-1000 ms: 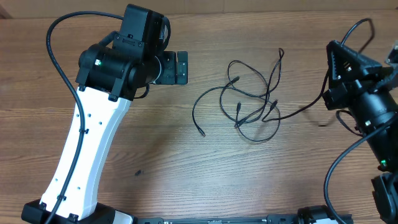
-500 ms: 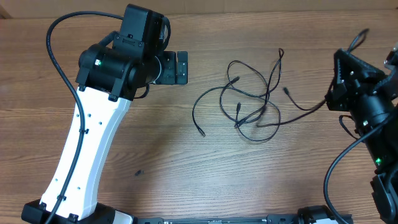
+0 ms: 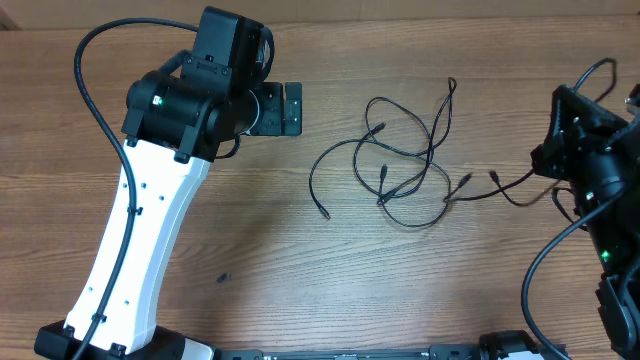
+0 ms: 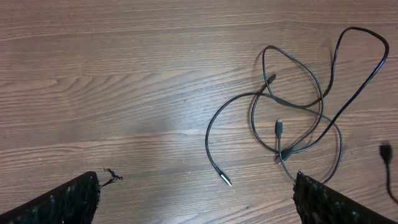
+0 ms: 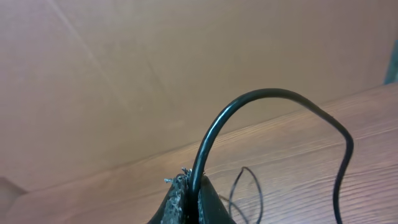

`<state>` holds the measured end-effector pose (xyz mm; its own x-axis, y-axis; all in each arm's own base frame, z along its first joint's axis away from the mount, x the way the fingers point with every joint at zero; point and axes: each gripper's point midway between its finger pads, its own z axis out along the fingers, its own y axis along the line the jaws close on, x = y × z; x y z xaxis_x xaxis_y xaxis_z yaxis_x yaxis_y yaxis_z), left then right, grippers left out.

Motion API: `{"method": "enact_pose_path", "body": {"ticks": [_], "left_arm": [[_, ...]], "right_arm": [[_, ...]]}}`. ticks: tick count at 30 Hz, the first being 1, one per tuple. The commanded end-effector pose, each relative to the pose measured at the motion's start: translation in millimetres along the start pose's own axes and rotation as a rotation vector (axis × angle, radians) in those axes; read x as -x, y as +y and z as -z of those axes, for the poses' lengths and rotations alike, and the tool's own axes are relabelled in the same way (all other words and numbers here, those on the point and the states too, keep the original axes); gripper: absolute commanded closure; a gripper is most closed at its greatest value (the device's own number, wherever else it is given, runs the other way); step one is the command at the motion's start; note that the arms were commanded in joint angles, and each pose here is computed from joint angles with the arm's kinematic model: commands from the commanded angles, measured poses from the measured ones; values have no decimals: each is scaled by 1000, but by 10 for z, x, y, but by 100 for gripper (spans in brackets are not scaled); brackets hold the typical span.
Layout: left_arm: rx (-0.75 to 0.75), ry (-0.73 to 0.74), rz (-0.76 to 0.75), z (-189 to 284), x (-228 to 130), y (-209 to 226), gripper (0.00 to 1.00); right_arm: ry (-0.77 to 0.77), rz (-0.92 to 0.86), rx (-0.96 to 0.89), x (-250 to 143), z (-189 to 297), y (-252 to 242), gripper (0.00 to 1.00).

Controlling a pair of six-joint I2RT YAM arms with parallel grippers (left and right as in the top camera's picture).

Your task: Untangle cables

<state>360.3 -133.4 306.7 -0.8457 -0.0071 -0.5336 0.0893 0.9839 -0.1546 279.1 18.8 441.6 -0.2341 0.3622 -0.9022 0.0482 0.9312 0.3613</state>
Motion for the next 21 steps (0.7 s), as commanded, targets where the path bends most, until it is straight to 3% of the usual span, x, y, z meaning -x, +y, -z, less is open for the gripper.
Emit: {"method": "enact_pose_path", "body": {"ticks": [1,12,17,21], "left_arm": [[12,-11,12,4,41,24,1],[12,-11,12,4,41,24,0],[12,-11,12,4,41,24,0],[12,-11,12,4,41,24,0]], "right_arm": [[10,-40,61,20,47,113,96],[123,-109,-32,-224,-411,-88,96],[136,-186,-181,-220,-656,-592,96],[176,-259,-367,-323,-873,-1303,96]]}}
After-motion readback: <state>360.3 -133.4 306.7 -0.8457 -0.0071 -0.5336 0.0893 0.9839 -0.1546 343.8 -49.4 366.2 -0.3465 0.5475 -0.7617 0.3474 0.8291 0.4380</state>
